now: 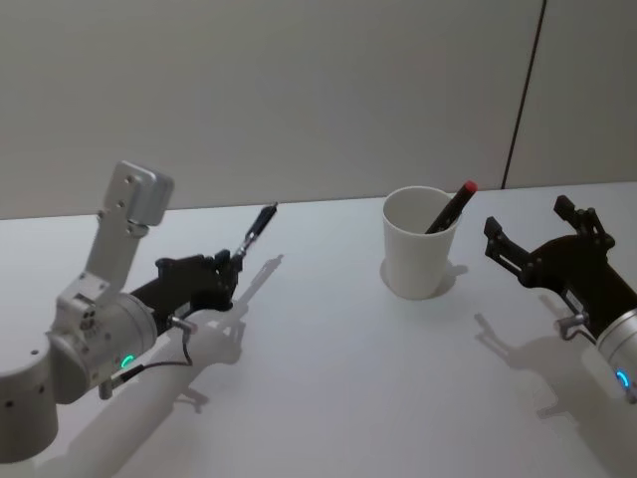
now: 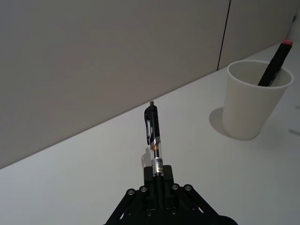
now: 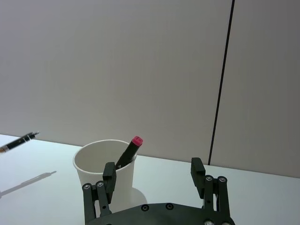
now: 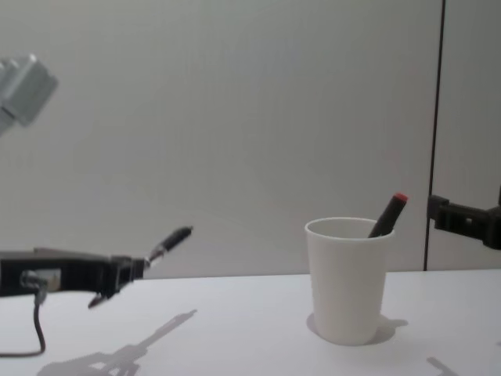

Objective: Place the pen into the pen holder.

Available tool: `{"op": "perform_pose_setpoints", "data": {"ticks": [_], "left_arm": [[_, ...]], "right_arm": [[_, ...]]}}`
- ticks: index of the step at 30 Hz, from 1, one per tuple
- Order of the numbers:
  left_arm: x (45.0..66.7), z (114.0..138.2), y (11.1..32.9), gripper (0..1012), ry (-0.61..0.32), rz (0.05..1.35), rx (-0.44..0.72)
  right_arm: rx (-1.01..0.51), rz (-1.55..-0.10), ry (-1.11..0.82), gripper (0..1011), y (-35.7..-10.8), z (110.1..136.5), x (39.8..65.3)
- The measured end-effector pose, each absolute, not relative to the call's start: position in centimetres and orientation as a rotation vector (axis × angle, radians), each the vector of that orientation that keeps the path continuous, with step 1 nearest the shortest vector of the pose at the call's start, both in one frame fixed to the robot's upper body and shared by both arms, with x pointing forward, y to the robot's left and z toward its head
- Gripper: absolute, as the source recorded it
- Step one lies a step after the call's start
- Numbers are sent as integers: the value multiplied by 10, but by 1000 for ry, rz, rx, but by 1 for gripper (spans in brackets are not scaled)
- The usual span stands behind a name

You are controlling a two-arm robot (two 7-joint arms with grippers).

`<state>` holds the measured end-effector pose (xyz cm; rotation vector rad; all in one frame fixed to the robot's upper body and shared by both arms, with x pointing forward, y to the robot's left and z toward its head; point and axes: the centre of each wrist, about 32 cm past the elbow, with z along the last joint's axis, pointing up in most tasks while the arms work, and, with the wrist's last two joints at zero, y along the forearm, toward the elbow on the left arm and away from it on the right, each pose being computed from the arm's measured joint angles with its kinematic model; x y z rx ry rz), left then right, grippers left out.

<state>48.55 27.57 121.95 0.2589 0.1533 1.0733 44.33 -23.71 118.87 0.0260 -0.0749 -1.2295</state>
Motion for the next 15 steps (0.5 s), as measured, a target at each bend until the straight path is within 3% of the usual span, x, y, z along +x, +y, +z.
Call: {"op": "perform_pose_setpoints", "data": {"ticks": [15], "left_arm": [[472,1231,283,116,28,1063,47]], "right_arm": [[26,-1229,-75,1002,-237,1189,443]]}}
